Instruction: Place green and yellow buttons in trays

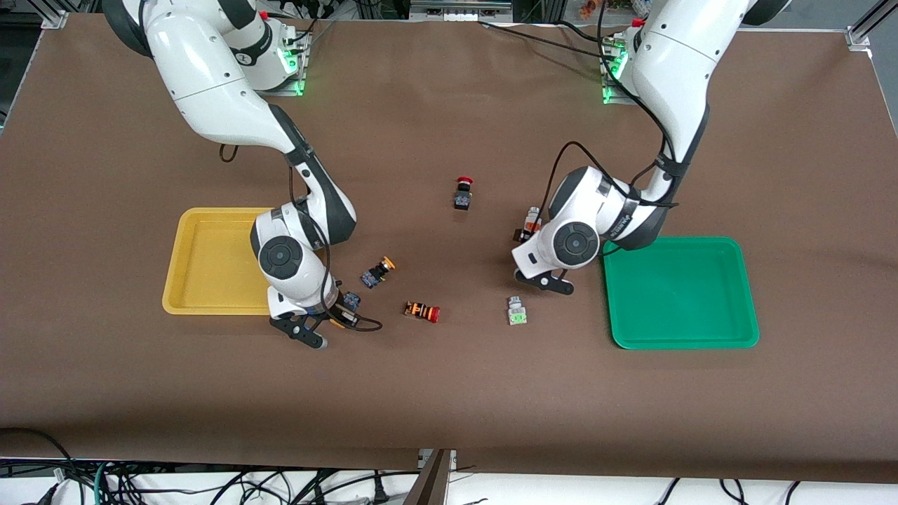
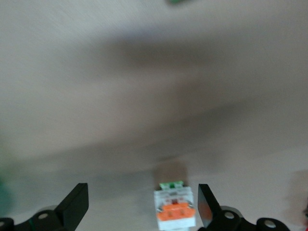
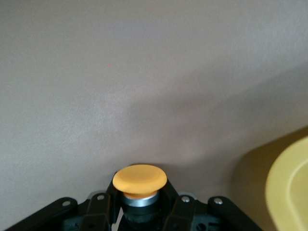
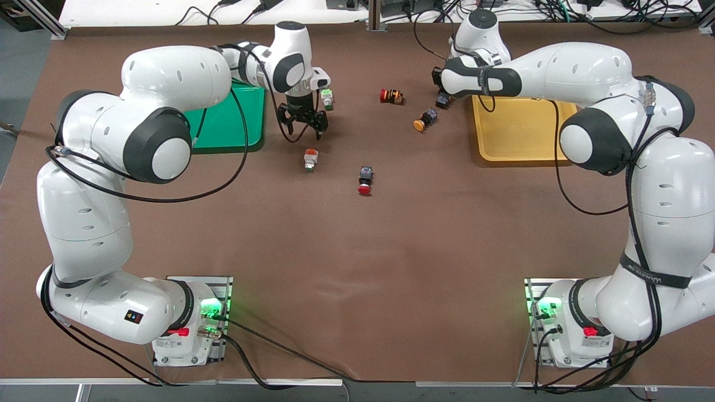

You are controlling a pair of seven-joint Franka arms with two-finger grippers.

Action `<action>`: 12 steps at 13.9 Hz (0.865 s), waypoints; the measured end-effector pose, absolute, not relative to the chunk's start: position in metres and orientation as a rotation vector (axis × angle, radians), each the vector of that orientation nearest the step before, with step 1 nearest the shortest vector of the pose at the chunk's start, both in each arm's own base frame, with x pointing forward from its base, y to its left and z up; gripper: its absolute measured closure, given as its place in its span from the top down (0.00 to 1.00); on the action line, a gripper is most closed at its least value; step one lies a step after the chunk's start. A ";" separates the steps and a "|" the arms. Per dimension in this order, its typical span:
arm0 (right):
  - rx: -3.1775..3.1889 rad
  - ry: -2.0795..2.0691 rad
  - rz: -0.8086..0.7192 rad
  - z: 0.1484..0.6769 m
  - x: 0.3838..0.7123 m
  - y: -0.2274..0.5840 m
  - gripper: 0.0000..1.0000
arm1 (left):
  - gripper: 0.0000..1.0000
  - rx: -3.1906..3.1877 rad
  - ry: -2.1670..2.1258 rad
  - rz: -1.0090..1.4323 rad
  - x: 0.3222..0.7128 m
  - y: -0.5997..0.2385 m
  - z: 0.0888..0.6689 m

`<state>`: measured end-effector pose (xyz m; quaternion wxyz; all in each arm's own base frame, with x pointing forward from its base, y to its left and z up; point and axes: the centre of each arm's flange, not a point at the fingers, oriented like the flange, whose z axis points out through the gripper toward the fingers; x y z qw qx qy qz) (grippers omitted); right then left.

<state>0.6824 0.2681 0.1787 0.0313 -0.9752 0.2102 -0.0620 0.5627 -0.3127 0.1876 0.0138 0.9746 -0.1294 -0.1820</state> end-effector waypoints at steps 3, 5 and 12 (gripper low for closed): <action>-3.095 0.496 -0.124 0.197 0.698 0.221 0.34 | 1.00 3.032 -0.386 -0.625 0.536 -0.332 0.176; -3.142 0.390 -0.062 0.231 0.709 0.180 0.34 | 1.00 3.036 -0.386 -0.613 0.522 -0.334 0.165; -3.196 0.277 0.135 0.259 0.696 0.114 0.34 | 0.41 3.046 -0.379 -0.542 0.512 -0.324 0.180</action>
